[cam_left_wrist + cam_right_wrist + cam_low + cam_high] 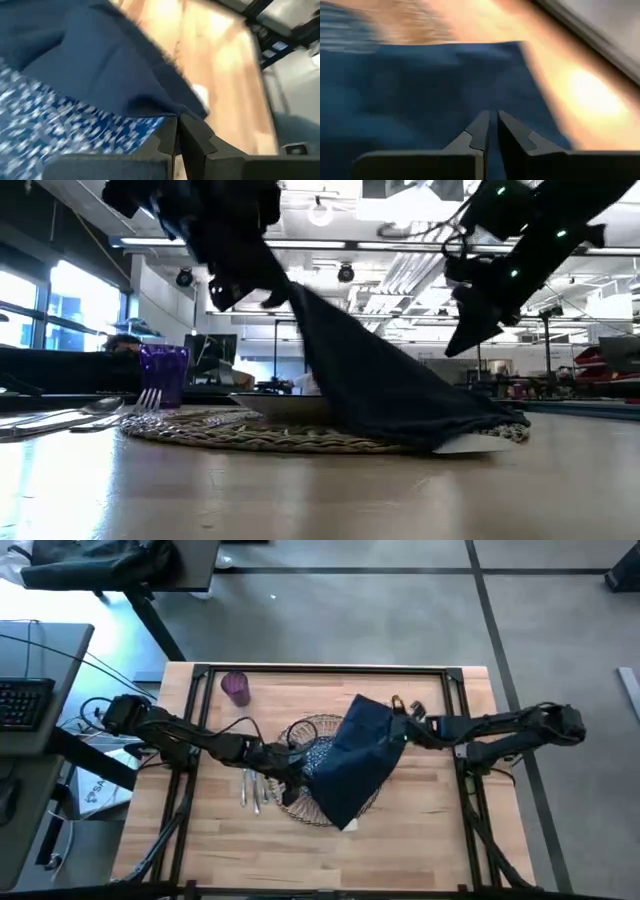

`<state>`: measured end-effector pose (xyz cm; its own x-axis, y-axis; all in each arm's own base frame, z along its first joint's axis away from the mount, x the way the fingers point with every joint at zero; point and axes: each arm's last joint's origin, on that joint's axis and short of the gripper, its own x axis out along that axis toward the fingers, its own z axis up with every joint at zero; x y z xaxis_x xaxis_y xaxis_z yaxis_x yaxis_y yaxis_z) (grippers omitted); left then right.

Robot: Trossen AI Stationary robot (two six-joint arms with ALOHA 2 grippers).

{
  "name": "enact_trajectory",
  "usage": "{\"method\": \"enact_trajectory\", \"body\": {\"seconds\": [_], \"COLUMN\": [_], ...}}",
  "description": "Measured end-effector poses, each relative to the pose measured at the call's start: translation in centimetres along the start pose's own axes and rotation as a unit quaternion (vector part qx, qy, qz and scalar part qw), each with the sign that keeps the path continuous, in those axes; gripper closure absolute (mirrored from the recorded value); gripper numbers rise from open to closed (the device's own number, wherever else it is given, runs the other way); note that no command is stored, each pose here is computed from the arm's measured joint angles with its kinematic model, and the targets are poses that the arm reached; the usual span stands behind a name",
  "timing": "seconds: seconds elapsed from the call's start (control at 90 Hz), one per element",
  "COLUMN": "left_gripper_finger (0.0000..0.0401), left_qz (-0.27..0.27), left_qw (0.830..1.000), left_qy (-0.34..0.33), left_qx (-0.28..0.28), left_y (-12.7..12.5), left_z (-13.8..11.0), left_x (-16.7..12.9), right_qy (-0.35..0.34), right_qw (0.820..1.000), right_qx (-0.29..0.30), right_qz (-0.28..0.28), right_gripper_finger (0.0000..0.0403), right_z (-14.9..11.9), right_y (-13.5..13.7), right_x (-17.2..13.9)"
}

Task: Set table place
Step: Fold the blue napkin

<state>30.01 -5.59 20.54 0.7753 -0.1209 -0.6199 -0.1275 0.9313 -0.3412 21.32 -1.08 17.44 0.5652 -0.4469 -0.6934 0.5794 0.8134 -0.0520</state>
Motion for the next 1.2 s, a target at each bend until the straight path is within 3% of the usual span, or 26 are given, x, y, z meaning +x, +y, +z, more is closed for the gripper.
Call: {"method": "enact_trajectory", "body": {"seconds": [0.1,0.189,0.322,0.511,0.711,0.833,1.022,1.122,1.2], "left_gripper_finger": [0.0401,0.0401,0.0401,0.0401,0.0401,0.0396,0.038,0.0374,0.0372], "left_qz": [0.031,0.052,0.069,0.038,0.001,-0.002,0.013,0.017,0.021], "left_qw": [0.999,0.998,0.997,0.999,0.999,0.999,1.0,0.999,0.998], "left_qy": [0.023,0.038,0.04,0.023,-0.022,-0.027,-0.001,0.018,0.03], "left_qx": [0.007,0.016,0.015,-0.018,-0.034,-0.034,0.012,0.038,0.052], "left_y": [0.4,0.7,0.9,0.4,-0.5,-0.6,-0.4,-0.4,-0.4], "left_z": [-0.5,-0.9,-1.0,-0.6,0.1,0.2,-0.3,-0.7,-1.0], "left_x": [0.0,0.0,-0.1,0.0,0.0,0.0,0.1,0.0,0.0], "right_qy": [0.016,0.045,0.089,0.123,0.168,0.158,0.111,0.082,0.065], "right_qw": [0.997,0.988,0.977,0.971,0.959,0.962,0.984,0.994,0.987], "right_qx": [0.062,0.146,0.193,0.185,0.101,0.046,-0.017,-0.069,-0.109], "right_qz": [0.035,0.023,-0.012,-0.089,-0.204,-0.216,-0.139,-0.015,0.102], "right_gripper_finger": [0.0387,0.0387,0.0387,0.0387,0.0387,0.0387,0.0387,0.0387,0.0387], "right_z": [-2.1,-4.3,-6.7,-7.4,-5.2,-3.1,-1.7,-2.4,-3.5], "right_y": [1.4,1.5,0.8,-0.6,-2.8,-2.6,0.4,3.6,6.3], "right_x": [-0.5,-0.2,1.0,2.0,1.3,0.8,-0.1,-1.1,-1.9]}}
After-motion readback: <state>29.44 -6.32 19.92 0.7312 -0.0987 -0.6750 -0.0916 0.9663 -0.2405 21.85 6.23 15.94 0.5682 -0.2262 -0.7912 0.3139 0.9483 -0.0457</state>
